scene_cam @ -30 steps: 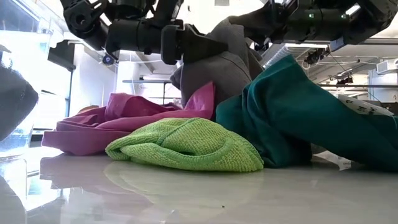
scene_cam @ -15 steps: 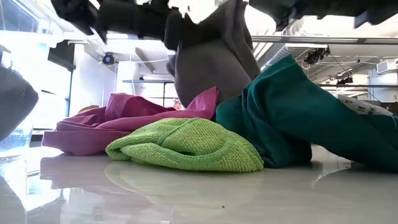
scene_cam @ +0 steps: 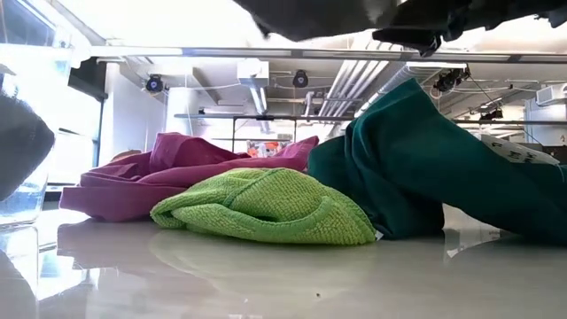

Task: Sort towels by color in basket
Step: Put the gray towel into the bottom transparent bin

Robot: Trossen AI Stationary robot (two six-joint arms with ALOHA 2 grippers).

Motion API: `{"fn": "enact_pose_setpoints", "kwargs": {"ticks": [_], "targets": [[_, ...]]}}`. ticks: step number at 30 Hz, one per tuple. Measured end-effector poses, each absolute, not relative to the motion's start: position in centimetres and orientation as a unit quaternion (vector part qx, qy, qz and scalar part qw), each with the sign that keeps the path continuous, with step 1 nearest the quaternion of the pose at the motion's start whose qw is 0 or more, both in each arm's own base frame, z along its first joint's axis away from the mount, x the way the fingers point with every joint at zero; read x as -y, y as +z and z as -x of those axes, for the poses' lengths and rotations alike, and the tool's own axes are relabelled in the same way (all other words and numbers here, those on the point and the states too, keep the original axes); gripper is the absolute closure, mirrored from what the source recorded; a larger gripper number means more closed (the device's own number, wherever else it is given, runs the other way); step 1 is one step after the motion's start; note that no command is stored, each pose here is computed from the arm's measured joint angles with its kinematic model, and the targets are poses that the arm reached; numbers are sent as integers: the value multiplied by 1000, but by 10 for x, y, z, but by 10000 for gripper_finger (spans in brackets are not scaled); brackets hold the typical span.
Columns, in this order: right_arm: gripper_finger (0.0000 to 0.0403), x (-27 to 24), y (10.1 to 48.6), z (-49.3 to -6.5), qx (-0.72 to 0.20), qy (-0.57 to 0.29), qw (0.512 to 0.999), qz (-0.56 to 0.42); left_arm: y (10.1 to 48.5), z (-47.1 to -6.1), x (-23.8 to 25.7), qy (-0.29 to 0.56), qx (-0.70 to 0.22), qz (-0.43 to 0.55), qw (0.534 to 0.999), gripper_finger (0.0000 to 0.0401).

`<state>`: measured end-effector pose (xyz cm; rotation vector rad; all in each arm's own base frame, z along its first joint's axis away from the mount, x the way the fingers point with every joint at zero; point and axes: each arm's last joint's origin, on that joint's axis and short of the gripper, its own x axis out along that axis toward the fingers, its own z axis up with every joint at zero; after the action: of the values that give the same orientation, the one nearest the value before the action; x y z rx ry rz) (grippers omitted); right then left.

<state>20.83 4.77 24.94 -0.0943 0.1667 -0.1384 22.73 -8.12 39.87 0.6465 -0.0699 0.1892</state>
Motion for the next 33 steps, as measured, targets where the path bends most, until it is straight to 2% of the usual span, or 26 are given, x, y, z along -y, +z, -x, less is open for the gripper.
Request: {"fn": "enact_pose_setpoints", "kwargs": {"ticks": [6,14,20,22,24,26,33], "targets": [[222,-60,241,-212,-98,-68,991,59,456,-205,105,-3,-64,-236,970,396],[222,-66,240,-210,-99,-66,990,70,481,-179,148,-86,-225,-142,960,396],[222,-66,240,-210,-99,-66,990,71,474,-162,164,-10,-368,-81,926,396],[222,-66,240,-210,-99,-66,990,71,474,-163,169,-4,-372,-37,928,396],[222,-66,240,-210,-98,-67,990,71,473,-165,177,-26,-370,-24,928,396],[222,-66,241,-210,-97,-67,991,69,467,-167,179,-6,-390,-16,920,396],[222,-66,241,-210,-97,-66,991,69,409,-172,190,42,-511,45,857,396]]}}
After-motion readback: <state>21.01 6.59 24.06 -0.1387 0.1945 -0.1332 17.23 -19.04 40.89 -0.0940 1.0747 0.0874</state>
